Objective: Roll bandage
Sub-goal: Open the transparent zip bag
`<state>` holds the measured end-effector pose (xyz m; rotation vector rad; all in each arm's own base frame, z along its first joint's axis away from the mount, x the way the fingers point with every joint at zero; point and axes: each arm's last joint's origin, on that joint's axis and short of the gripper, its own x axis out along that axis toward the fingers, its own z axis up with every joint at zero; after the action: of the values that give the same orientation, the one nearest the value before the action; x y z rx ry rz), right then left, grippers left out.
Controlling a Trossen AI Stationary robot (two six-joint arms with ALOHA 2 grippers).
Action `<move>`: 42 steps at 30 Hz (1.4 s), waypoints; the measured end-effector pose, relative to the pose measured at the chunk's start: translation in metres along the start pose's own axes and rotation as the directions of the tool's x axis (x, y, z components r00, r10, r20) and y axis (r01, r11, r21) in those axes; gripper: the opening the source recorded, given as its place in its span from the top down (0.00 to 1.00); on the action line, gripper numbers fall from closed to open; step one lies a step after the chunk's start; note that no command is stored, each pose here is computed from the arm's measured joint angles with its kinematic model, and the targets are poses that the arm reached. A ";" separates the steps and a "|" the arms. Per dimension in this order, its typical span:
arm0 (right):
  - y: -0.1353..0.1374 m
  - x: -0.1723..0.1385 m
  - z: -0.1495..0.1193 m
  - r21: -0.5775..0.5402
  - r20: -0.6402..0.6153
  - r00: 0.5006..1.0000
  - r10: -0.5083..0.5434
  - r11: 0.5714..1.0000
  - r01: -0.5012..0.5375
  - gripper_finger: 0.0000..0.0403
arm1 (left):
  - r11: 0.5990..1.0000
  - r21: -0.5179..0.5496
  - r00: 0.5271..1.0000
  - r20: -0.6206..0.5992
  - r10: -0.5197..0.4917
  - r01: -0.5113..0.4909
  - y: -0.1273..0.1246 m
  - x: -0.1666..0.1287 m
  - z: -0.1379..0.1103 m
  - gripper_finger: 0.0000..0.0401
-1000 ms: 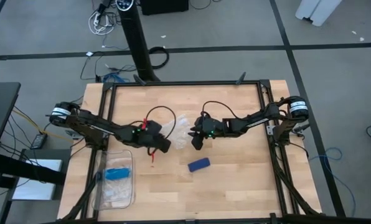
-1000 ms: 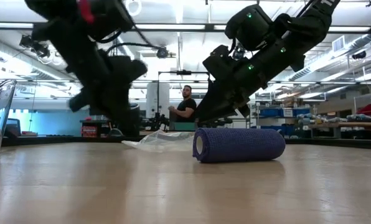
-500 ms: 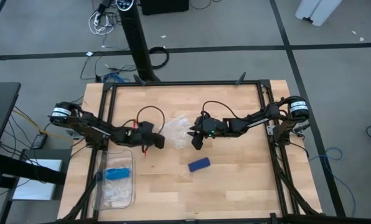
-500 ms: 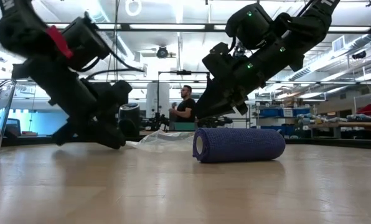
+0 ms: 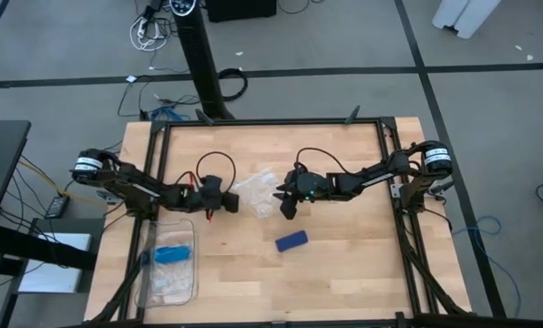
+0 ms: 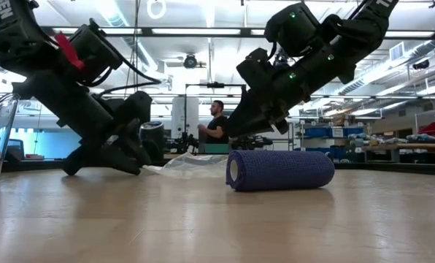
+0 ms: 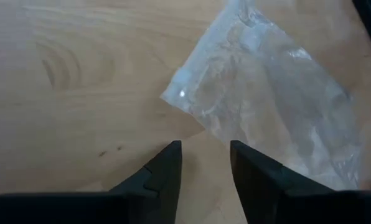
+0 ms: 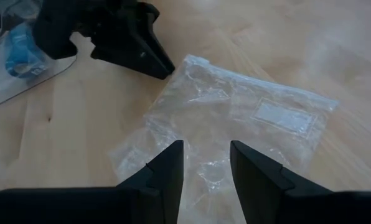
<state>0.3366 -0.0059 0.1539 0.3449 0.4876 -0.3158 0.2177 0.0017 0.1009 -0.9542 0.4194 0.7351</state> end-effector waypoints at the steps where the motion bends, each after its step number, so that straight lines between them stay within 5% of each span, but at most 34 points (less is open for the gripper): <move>1: 0.000 0.000 0.000 0.001 0.004 1.000 0.002 1.000 -0.002 0.67 | 1.000 -0.008 1.000 0.004 0.000 0.000 0.000 0.001 0.001 0.63; 18: 0.002 0.000 0.004 -0.008 0.037 0.999 0.027 1.000 -0.027 0.67 | 0.994 -0.075 0.997 0.021 -0.080 0.081 -0.002 0.007 0.018 0.63; 32: 0.003 0.000 0.005 -0.015 0.047 0.998 0.050 0.999 -0.049 0.67 | 0.993 -0.103 0.998 -0.009 -0.054 0.053 0.003 0.015 0.024 0.63; 42: 0.003 0.000 0.005 -0.015 0.048 0.998 0.050 0.999 -0.050 0.67 | 1.000 0.022 1.000 -0.028 0.014 -0.014 -0.020 0.038 0.032 0.63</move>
<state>0.3398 -0.0051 0.1594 0.3353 0.4328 -0.2716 0.2587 0.0354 0.1058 -0.9424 0.4579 0.7292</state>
